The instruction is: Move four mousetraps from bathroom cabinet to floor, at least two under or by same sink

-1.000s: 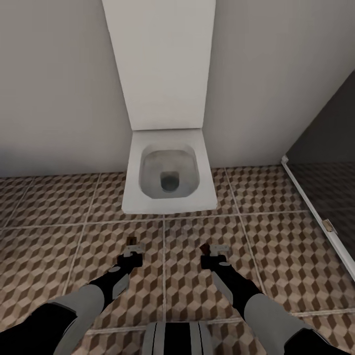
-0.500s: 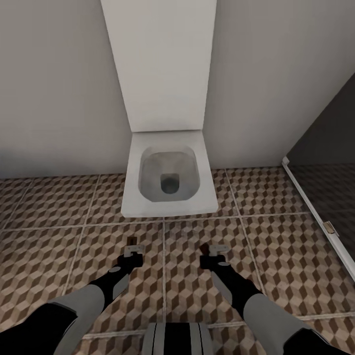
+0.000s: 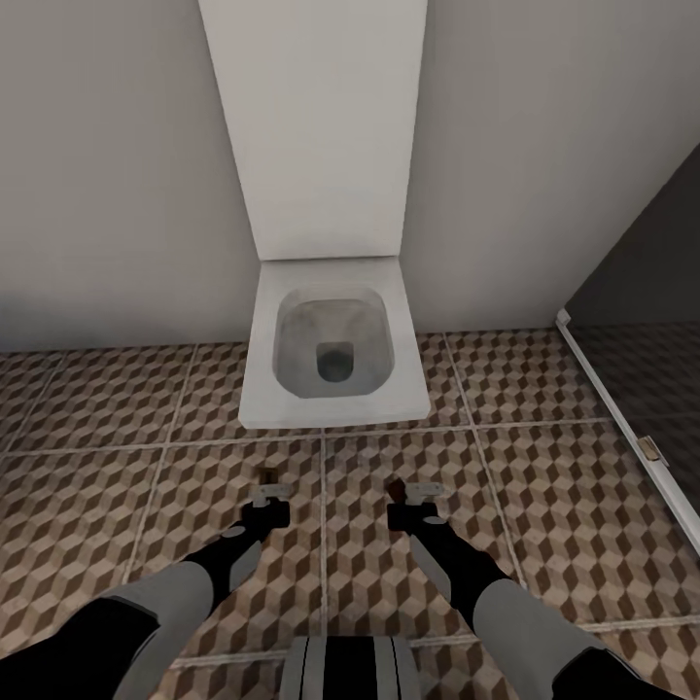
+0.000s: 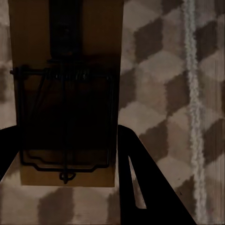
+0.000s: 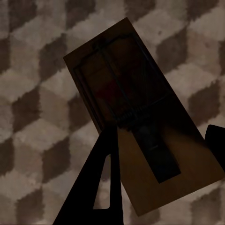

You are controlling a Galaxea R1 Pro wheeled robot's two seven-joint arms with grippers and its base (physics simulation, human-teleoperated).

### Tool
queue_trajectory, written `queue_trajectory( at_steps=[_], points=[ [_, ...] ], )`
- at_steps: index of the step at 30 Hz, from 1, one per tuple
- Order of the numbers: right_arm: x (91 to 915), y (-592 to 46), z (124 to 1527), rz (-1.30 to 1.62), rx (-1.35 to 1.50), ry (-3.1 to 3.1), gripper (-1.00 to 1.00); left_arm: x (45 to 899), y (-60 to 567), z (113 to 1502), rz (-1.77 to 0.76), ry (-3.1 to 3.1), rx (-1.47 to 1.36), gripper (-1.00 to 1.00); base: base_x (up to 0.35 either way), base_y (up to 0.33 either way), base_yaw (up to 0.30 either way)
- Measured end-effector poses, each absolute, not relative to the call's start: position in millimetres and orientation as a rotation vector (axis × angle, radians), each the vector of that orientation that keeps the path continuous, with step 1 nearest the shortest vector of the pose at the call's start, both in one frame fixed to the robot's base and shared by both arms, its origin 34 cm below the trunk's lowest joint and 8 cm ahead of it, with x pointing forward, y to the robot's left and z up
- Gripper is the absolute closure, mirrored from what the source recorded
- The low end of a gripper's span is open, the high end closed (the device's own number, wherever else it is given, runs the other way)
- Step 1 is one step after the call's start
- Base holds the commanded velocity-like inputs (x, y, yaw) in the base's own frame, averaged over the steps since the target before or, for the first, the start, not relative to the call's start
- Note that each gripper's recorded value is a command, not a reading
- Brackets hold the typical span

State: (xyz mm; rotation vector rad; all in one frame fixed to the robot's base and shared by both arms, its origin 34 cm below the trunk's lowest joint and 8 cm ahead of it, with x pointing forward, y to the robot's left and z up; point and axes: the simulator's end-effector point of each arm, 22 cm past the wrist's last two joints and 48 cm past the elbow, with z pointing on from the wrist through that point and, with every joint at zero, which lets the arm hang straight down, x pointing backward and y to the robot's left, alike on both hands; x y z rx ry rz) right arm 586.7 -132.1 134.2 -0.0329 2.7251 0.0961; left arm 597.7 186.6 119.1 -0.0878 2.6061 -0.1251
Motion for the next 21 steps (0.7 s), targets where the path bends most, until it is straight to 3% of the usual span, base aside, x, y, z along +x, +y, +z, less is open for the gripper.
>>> queue_trajectory(
  at_steps=[9, 21],
  points=[
    [587.1, -131.7, 134.5, 0.097, -0.033, 2.724, 1.00, 595.8, 176.2, 119.4, -0.175, 2.608, -0.071, 1.00, 0.005, 0.000, 0.000],
    [587.7, -131.7, 134.7, 0.097, -0.032, 2.722, 1.00, 595.2, 180.3, 118.7, -0.169, 2.610, -0.071, 1.00, 0.105, 0.000, 0.000]
  ],
)
